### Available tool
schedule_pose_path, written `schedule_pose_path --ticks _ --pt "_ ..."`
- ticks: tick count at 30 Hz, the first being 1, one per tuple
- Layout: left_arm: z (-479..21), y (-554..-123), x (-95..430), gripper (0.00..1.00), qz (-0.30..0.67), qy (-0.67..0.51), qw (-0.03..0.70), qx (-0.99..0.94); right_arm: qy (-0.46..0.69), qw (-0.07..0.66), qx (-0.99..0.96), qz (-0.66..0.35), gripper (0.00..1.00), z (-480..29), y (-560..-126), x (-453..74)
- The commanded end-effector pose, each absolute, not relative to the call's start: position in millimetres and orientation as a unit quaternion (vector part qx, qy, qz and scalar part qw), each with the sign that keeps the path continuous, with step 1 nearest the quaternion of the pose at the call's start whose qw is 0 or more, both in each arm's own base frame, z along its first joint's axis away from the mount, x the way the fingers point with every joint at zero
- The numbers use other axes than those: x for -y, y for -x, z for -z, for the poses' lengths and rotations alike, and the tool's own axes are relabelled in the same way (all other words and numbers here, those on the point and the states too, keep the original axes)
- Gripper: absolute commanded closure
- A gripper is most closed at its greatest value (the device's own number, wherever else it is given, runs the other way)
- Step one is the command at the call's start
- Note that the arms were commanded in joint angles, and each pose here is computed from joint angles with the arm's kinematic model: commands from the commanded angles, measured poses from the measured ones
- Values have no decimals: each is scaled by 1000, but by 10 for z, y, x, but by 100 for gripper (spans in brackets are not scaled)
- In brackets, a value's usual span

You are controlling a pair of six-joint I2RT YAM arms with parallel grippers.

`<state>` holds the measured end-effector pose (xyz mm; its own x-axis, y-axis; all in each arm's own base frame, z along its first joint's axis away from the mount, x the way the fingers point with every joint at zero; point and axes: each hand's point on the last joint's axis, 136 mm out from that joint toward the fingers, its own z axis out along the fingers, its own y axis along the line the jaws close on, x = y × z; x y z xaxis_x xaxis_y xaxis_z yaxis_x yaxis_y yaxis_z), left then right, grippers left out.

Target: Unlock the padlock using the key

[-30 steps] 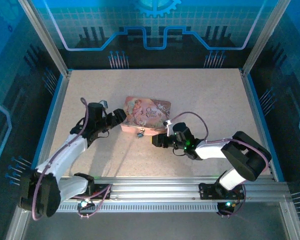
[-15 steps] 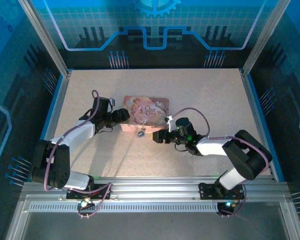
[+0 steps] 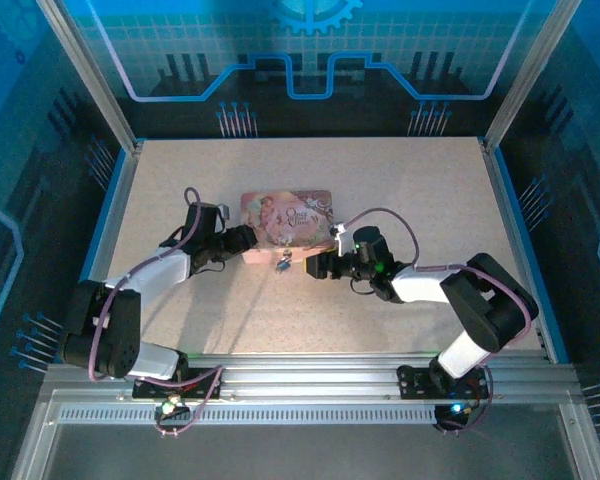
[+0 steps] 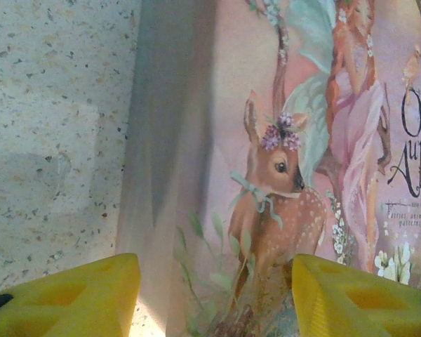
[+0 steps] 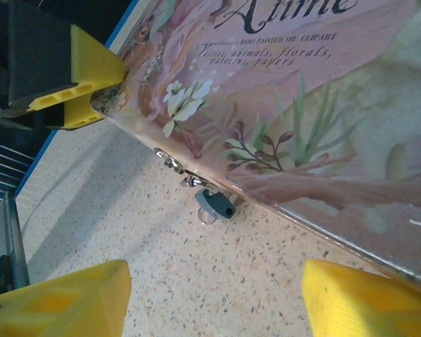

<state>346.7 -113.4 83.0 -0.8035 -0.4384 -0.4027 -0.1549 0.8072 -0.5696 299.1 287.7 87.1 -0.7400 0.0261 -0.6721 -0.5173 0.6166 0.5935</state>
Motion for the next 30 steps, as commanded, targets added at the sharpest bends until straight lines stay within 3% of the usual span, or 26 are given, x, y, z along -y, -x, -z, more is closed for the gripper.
schedule_pose_path --ticks 1,12,21,30 --pt "-634 -3230 1152 42 254 171 231 -924 156 361 -820 -415 33 -1014 -3167 -2875" --pt "-594 -2977 1379 43 264 161 219 -925 175 402 -792 -424 32 -1163 -3483 -2851" --pt "-662 -2993 1371 42 266 164 231 -921 187 414 -785 -420 31 -1162 -3289 -2711" --pt "-689 -2996 1364 42 268 167 237 -919 169 397 -771 -468 12 -1124 -3130 -2795"
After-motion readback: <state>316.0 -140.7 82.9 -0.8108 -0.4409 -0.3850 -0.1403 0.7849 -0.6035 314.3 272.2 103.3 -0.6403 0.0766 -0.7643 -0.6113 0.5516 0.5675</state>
